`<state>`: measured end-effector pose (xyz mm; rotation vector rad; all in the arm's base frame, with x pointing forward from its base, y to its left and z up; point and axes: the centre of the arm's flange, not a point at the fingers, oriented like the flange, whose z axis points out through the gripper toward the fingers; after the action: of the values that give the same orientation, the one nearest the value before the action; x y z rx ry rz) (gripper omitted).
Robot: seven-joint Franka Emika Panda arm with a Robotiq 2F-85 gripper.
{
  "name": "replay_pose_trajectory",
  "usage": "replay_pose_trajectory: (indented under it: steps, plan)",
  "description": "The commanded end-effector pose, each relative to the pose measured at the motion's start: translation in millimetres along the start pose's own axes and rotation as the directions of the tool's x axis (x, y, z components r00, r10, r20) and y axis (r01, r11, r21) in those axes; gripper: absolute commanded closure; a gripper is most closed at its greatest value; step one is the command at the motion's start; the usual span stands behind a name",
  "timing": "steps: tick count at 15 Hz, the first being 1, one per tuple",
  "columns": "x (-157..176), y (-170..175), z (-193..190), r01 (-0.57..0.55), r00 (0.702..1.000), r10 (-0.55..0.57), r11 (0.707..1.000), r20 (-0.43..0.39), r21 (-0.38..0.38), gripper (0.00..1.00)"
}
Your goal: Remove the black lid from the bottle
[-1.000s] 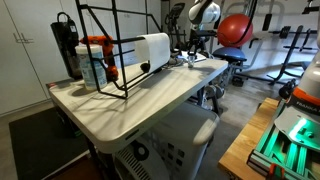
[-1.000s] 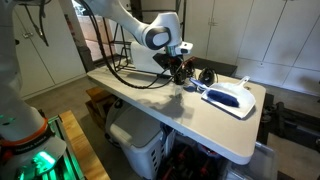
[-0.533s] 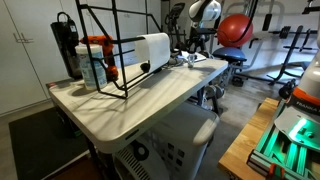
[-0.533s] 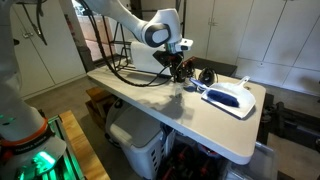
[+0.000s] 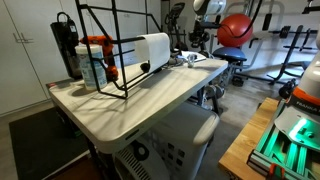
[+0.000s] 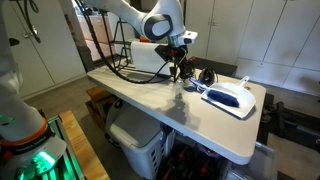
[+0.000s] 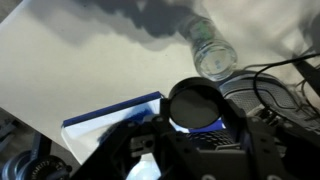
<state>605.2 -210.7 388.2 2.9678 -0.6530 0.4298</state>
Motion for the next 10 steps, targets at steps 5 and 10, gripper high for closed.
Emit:
replay_pose_trajectory:
  steps: [5, 10]
  plan:
    - [11.4, 73.0, 50.0, -0.166, 0.982, 0.17, 0.985, 0.079, -0.052, 0.7]
    - [13.7, 88.5, 105.1, -0.229, 0.966, 0.236, 0.97, 0.102, -0.08, 0.7]
